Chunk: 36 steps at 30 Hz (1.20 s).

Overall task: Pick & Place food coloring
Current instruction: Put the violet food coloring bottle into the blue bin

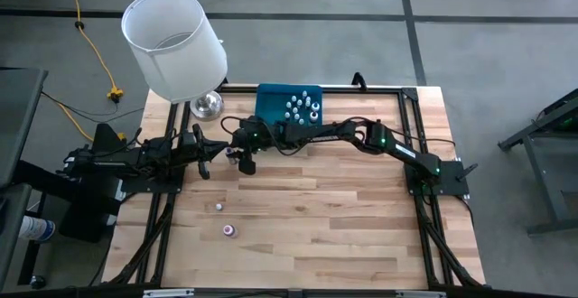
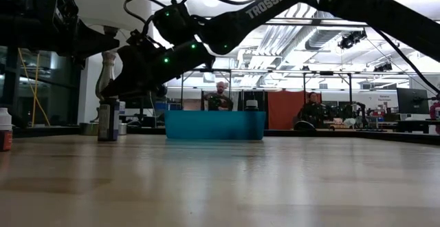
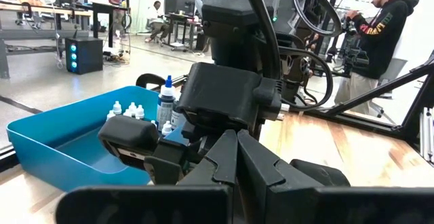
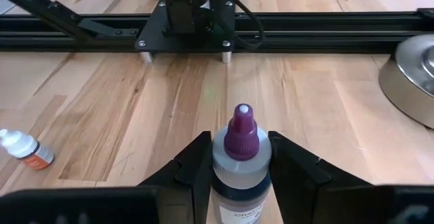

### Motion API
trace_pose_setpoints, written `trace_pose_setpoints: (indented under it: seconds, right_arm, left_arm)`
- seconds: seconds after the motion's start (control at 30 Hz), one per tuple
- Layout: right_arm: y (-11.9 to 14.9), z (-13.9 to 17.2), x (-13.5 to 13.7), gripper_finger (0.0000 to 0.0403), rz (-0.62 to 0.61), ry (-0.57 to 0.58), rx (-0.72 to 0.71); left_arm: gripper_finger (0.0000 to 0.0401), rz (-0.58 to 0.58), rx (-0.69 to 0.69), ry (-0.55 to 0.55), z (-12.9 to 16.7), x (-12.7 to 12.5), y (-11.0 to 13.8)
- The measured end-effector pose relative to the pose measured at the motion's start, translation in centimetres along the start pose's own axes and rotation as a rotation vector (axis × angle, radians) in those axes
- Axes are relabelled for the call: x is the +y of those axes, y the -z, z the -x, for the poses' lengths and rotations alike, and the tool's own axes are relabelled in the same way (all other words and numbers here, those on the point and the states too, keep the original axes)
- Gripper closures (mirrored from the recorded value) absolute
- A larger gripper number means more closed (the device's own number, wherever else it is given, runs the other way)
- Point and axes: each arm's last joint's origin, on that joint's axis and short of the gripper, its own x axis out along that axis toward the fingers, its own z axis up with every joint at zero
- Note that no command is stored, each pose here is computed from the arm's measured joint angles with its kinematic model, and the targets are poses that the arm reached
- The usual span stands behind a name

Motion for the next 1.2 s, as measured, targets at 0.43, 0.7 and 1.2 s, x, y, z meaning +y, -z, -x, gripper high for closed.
trace_pose_setpoints:
  seconds: [0.43,0.7,1.2]
  right_arm:
    - [-1.6,1.9,-0.2,0.0289,-0.038,0.124,0.074]
    - [-4.5,4.8,-0.6,0.0289,-0.105,0.258,0.072]
    - [-7.5,10.1,-2.4,0.0290,-0.265,0.499,0.115]
  left_arm:
    - [0.0401,0.000,-0.001,0.000,0.0,0.0,0.0]
    - [0.0401,0.000,0.000,0.000,0.0,0.0,0.0]
    - [0.0401,0.000,0.000,0.002,0.0,0.0,0.0]
